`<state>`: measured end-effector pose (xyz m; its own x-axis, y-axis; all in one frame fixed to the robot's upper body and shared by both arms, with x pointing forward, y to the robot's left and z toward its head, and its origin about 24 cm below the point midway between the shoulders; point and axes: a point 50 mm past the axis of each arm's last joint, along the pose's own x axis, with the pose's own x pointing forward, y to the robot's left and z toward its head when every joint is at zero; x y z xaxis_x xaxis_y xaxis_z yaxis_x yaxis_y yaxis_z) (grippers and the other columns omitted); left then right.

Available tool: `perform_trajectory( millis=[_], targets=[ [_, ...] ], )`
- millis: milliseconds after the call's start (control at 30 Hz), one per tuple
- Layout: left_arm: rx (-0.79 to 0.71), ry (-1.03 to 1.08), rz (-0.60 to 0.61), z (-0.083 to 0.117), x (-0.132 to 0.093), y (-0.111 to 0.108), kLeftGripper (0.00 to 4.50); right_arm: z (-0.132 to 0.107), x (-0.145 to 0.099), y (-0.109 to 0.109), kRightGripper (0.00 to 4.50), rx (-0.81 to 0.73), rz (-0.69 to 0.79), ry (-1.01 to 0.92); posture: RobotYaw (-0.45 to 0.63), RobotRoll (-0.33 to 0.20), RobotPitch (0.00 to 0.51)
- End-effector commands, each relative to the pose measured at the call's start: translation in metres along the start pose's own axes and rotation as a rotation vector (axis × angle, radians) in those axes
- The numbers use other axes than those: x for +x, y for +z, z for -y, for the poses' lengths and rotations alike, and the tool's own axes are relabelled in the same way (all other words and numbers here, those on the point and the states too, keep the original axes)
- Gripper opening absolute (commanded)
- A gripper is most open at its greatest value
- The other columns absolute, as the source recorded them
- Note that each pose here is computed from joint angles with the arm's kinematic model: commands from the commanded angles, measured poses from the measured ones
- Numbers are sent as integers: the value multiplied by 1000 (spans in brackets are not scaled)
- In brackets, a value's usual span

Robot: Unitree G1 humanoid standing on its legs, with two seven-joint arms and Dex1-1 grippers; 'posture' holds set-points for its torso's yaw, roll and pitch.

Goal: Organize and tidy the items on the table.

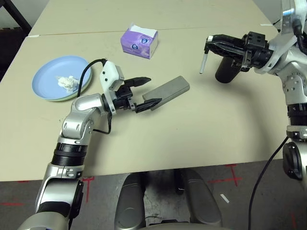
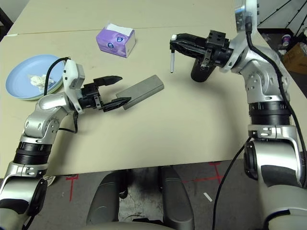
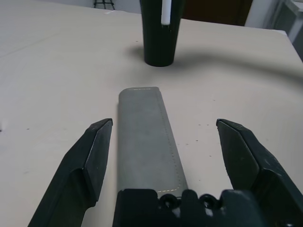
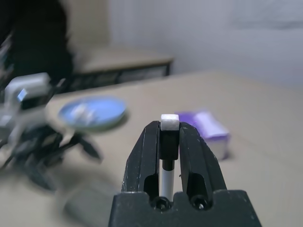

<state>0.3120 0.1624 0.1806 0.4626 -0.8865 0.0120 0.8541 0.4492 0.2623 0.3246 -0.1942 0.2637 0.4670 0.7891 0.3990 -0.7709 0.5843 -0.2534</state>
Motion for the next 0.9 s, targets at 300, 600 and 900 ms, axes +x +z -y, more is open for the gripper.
perform_trajectory(
  millis=[300, 600, 900],
  targets=[
    [1, 12, 44, 6, 5, 0, 4500, 1, -22, 17, 420, -120, 145, -298, -100, 0, 187],
    [13, 23, 84, 5, 10, 3, 4500, 13, -39, 25, 420, -237, 135, -419, -112, 0, 178],
    [3, 27, 102, 7, 10, 6, 4500, 17, -53, 11, 420, -283, 47, -516, -110, 0, 183]
  ],
)
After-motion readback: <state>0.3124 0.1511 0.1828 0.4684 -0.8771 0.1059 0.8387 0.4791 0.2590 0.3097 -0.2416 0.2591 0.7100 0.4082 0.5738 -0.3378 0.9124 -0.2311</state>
